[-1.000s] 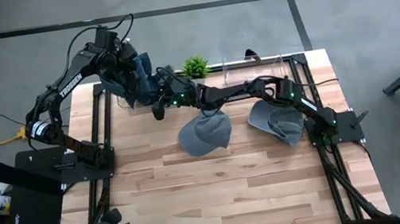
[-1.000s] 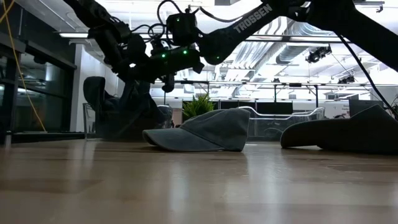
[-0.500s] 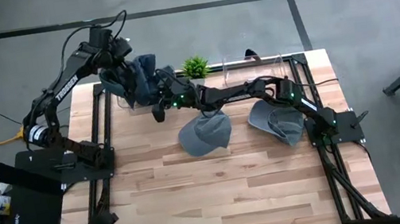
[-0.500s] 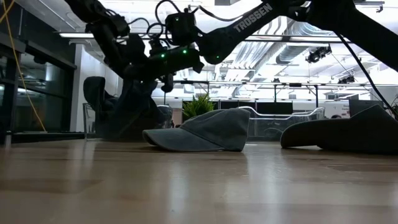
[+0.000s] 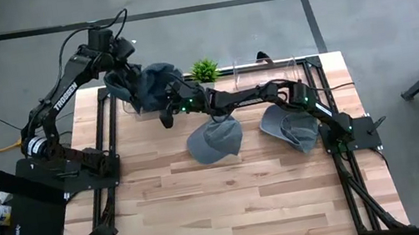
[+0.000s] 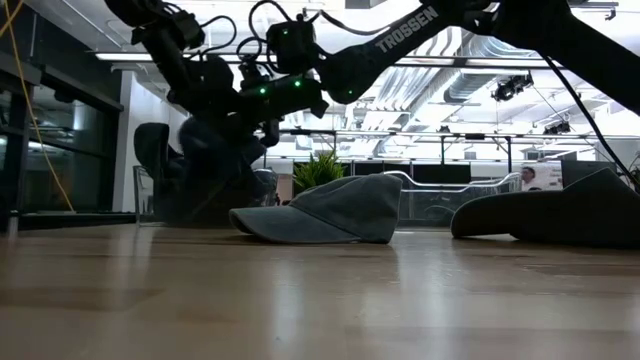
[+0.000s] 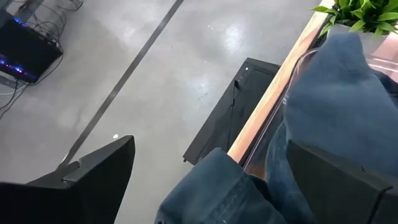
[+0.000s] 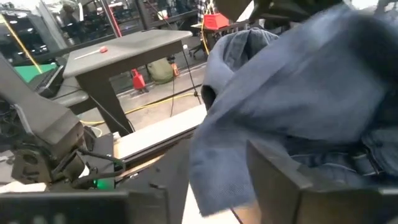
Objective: Pick & Place hat
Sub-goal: Put the dark blue cap into the left transparent bin, then put the left gray cap into the right transparent bin
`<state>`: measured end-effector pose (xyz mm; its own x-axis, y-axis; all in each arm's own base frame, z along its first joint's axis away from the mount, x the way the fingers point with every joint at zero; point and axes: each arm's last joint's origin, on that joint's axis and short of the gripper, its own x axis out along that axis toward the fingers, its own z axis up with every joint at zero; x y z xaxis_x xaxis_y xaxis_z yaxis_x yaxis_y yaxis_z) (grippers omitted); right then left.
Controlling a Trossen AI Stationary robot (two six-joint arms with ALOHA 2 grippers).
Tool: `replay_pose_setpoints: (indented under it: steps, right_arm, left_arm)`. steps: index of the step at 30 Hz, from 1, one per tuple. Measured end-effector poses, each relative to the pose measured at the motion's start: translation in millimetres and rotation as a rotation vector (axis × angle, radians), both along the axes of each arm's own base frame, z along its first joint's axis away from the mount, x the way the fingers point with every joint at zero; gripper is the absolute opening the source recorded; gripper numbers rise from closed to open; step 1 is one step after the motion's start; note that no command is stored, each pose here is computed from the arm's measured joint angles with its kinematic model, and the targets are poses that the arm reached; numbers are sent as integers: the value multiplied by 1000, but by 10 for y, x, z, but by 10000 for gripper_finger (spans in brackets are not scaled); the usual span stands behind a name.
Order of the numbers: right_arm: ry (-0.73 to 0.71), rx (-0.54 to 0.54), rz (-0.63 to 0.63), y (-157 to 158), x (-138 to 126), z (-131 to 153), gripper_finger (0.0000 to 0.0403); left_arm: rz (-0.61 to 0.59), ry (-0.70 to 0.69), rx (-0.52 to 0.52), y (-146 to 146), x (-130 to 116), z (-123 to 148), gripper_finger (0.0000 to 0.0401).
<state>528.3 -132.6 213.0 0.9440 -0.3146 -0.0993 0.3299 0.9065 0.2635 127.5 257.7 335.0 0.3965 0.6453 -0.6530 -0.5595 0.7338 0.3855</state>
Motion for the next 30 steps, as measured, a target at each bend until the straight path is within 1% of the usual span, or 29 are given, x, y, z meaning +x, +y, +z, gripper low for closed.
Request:
replay_pose_setpoints:
  steps: [3,6,11,14,16,19,22,26,30]
  right_arm:
    - [6,19,38,-13,-5,-8,194]
    - [23,22,54,-8,-5,-24,219]
    - [20,16,58,2,-13,18,230]
    - [30,-3,60,-1,-57,149,227]
    - [45,-52,63,4,-103,285,220]
    - [71,-113,68,6,-189,493,206]
    - [92,-118,87,-5,-298,696,194]
    - [119,-131,101,6,-479,999,181]
    - [161,-183,112,62,-686,1296,168]
  left_arm:
    - [1,-5,2,2,1,3,398]
    - [8,-14,4,6,3,8,397]
    - [12,-17,7,8,4,10,396]
    - [28,-66,14,15,11,41,396]
    - [16,-116,28,-8,10,97,396]
    - [-17,-189,81,-101,-19,249,396]
    - [-66,-263,106,-219,-55,408,391]
    - [-98,-359,97,-399,-116,583,357]
    - [-127,-432,90,-595,-193,711,301]
